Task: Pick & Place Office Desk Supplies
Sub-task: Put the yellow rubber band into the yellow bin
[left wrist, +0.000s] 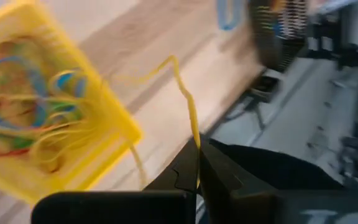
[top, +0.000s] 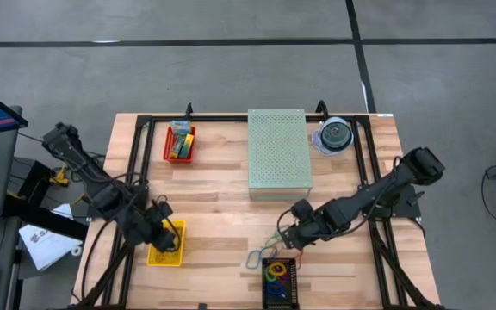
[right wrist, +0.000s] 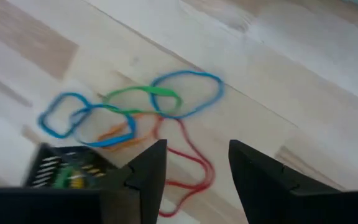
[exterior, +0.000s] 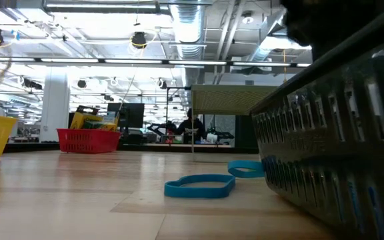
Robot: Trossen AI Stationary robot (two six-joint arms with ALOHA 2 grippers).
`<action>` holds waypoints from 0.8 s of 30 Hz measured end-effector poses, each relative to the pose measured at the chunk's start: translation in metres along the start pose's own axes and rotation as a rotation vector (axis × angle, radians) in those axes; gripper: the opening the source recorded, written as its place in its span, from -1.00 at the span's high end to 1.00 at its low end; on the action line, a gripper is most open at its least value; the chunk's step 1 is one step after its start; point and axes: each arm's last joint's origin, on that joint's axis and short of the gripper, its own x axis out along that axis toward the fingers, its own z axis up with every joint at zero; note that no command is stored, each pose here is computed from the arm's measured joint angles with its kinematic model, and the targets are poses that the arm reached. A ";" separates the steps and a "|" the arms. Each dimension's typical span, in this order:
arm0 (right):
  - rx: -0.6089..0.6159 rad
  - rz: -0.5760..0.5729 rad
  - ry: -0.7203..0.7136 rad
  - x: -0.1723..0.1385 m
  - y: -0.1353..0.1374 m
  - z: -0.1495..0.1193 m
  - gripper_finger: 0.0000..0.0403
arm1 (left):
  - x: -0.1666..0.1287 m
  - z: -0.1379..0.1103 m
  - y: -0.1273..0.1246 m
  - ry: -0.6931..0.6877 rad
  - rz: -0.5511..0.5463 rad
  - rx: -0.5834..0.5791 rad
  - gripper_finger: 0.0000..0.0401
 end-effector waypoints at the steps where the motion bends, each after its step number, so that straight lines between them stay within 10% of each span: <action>1: 0.002 -0.014 0.003 0.003 -0.003 0.001 0.16 | 0.001 -0.001 0.002 -0.001 0.028 -0.014 1.00; 24: 0.006 -0.041 0.006 0.020 -0.014 0.020 0.17 | 0.003 -0.012 0.035 -0.043 0.333 -0.274 1.00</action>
